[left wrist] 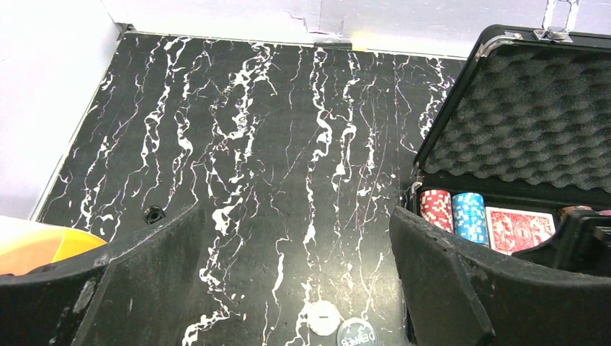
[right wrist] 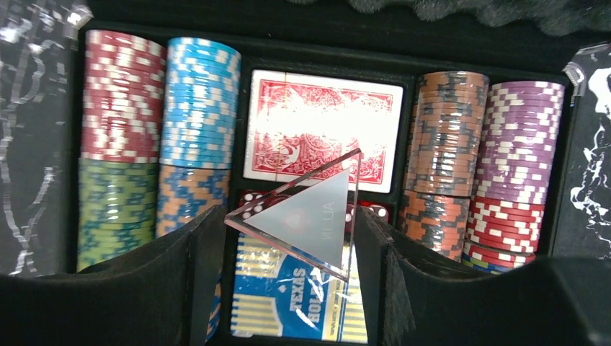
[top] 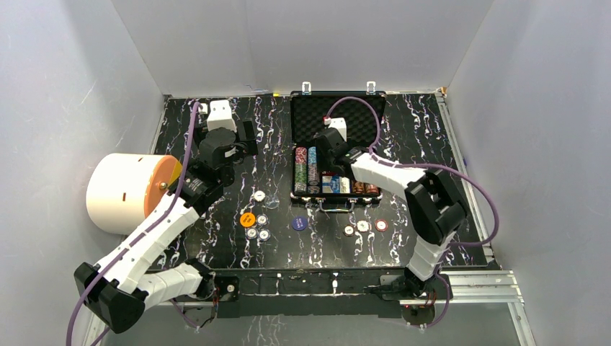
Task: Pack up texas hold em set
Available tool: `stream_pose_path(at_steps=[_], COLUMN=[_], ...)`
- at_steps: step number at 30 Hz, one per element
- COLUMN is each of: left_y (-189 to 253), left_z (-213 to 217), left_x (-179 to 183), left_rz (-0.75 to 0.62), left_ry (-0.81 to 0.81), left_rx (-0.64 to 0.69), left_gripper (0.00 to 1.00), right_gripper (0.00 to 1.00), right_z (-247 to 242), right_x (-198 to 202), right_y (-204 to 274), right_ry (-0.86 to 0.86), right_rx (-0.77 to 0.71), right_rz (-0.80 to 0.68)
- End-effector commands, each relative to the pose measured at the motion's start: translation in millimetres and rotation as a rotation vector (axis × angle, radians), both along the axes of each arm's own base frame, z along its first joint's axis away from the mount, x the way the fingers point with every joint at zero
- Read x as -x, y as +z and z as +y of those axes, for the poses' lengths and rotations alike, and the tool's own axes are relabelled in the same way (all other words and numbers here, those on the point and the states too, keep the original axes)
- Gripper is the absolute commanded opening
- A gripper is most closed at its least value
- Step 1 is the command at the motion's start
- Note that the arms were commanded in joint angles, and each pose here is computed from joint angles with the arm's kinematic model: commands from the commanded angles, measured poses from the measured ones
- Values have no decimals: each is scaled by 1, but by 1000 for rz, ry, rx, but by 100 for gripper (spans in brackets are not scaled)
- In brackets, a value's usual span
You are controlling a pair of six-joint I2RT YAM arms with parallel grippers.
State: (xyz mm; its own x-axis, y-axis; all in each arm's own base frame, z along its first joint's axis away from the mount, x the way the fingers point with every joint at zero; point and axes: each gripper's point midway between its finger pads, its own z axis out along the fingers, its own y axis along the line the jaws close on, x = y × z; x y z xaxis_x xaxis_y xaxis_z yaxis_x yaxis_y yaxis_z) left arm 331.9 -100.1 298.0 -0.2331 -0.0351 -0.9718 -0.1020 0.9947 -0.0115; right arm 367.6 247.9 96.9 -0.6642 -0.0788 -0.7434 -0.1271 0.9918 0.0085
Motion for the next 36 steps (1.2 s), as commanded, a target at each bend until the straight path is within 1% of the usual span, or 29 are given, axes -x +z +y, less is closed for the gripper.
stream_pose_path(at_steps=[1, 6, 14, 21, 26, 36], left_y=[-5, -10, -16, -18, -21, -26], left_z=[0, 1, 1, 3, 3, 3], left_x=[-1, -4, -6, -7, -7, -10], left_rz=[6, 16, 32, 37, 43, 58], left_ry=[2, 4, 0, 7, 7, 6], left_rx=[14, 3, 3, 3, 2, 3], left_gripper=[98, 98, 98, 98, 98, 98], right_gripper=[68, 68, 68, 70, 69, 72], right_z=[4, 0, -3, -1, 3, 0], right_x=[-10, -23, -33, -37, -40, -51], right_y=[-7, -16, -4, -16, -20, -31], right_ry=[23, 38, 48, 72, 105, 86], right_rx=[26, 62, 70, 68, 53, 85], right_rz=[37, 42, 5, 37, 27, 15])
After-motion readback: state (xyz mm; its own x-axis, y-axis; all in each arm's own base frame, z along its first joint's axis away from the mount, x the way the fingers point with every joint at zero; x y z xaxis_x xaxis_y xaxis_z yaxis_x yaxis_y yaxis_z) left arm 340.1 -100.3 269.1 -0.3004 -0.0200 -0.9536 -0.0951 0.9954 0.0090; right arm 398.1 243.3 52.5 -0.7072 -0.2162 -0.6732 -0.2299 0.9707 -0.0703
